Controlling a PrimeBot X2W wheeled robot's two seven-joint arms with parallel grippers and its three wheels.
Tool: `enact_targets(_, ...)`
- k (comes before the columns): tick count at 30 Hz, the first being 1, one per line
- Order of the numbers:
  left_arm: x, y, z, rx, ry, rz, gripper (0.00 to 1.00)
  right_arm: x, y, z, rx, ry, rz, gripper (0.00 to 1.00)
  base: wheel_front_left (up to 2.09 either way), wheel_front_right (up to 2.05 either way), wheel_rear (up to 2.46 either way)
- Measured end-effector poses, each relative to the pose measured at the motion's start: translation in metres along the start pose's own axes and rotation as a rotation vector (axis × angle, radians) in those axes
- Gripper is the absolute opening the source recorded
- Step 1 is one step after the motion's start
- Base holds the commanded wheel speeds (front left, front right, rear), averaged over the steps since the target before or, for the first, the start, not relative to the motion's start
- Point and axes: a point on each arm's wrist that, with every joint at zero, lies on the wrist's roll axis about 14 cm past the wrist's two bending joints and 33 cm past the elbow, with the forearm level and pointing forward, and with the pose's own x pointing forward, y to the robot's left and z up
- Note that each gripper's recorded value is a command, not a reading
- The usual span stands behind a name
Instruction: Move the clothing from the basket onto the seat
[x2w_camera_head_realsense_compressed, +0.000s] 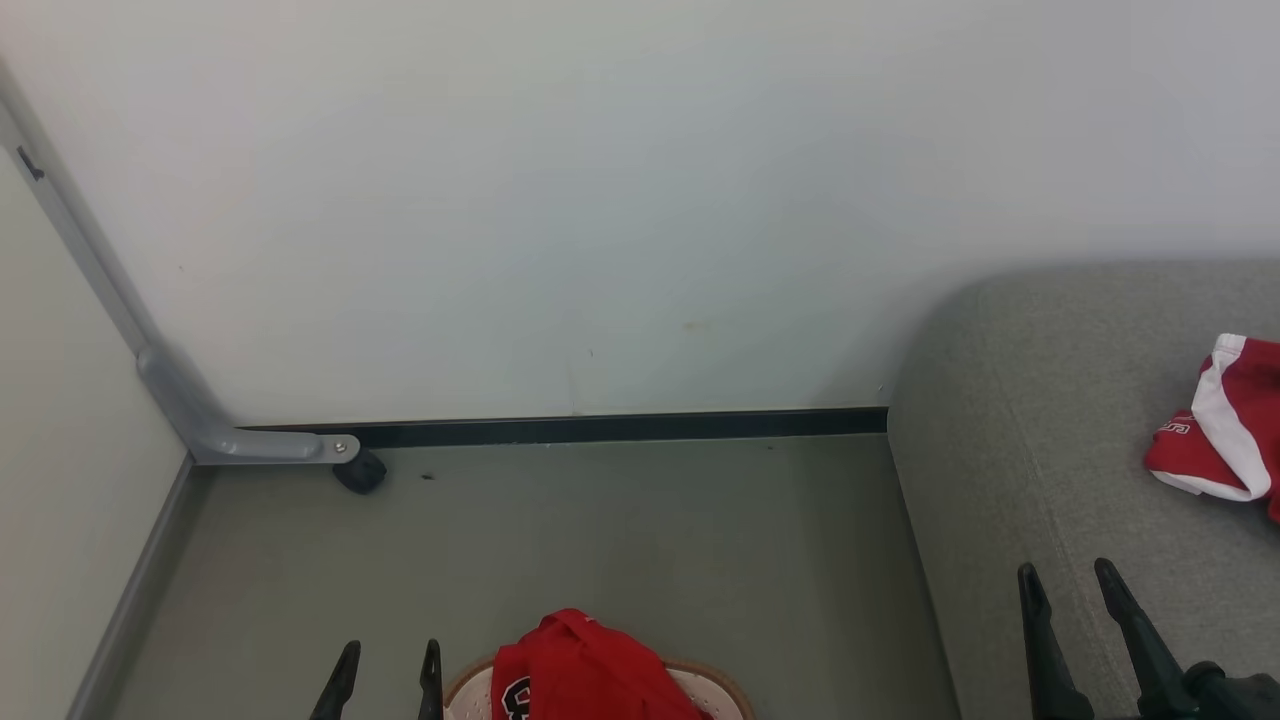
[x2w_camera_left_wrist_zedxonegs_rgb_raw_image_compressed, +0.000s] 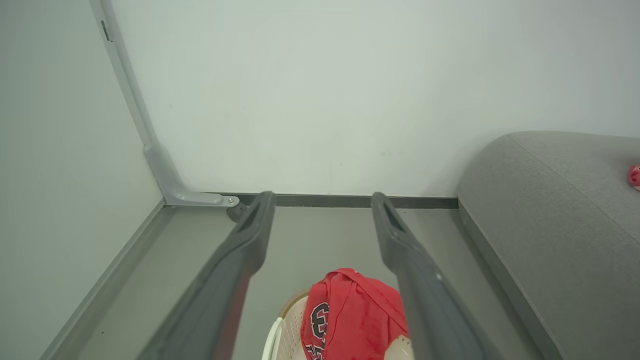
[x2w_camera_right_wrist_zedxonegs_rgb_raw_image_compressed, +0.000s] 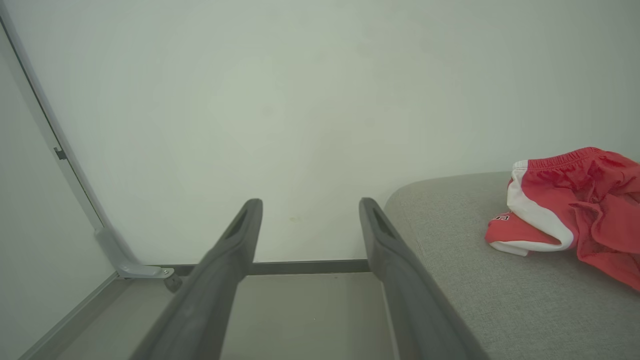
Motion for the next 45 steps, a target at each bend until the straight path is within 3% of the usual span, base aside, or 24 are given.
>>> enact_targets(13,0.008,-0.013,-0.052,-0.028,0.174,-0.016,1.00,0.018,0.003,0.003,-0.005,-0.006,0.022,1.00,0.00,0.00,0.00)
enact_targets(24,0.040,-0.026,-0.096,-0.029,0.327,-0.052,1.00,0.050,-0.001,0.006,-0.025,-0.028,0.027,1.00,0.00,0.00,0.00)
enact_targets(45,0.071,-0.037,-0.230,-0.023,0.769,-0.126,1.00,0.118,-0.015,-0.008,-0.056,-0.074,0.023,1.00,0.00,0.00,0.00)
